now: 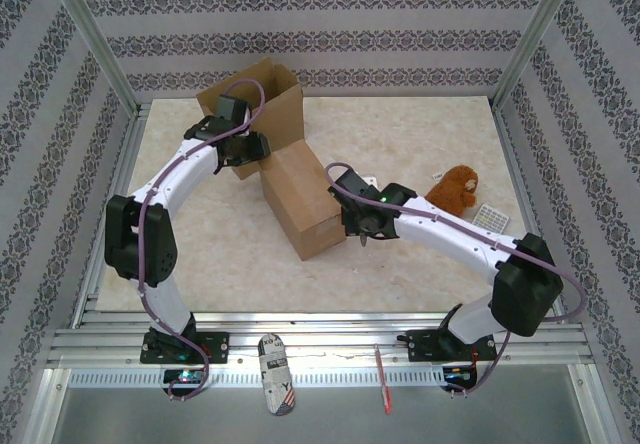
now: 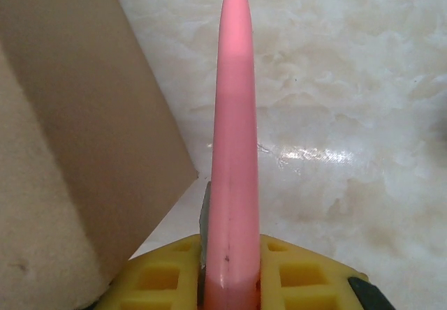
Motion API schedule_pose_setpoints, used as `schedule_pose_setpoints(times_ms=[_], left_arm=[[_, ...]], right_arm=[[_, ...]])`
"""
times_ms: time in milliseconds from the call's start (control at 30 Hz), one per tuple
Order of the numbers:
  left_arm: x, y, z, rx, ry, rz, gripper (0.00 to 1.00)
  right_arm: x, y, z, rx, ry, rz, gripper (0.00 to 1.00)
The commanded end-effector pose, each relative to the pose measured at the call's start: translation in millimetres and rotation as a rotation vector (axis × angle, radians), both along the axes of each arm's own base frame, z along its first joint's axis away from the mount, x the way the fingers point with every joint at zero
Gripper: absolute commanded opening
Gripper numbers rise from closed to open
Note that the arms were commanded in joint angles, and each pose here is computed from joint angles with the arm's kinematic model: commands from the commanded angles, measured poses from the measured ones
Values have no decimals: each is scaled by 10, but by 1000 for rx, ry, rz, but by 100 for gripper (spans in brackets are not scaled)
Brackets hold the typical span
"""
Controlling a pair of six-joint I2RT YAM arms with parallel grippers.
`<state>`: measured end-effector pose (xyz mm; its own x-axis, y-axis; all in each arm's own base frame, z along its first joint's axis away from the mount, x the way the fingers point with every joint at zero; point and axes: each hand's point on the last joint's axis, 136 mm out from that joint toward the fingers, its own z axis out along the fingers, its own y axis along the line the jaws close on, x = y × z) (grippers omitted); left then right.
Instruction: Unpack the express box
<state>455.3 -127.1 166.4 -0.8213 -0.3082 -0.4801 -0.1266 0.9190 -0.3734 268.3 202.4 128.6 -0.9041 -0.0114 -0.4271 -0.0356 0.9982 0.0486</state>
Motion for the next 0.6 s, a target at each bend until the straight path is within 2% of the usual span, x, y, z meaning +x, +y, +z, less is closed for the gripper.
schedule_pose_setpoints(times_ms=[0, 567], left_arm=[[-219, 16, -60, -19, 53, -16, 37], [-629, -63, 121, -107, 56, -59, 38]], right_arm=[[217, 110, 133, 46, -41, 18, 0], [819, 195, 151, 125, -33, 8, 0]])
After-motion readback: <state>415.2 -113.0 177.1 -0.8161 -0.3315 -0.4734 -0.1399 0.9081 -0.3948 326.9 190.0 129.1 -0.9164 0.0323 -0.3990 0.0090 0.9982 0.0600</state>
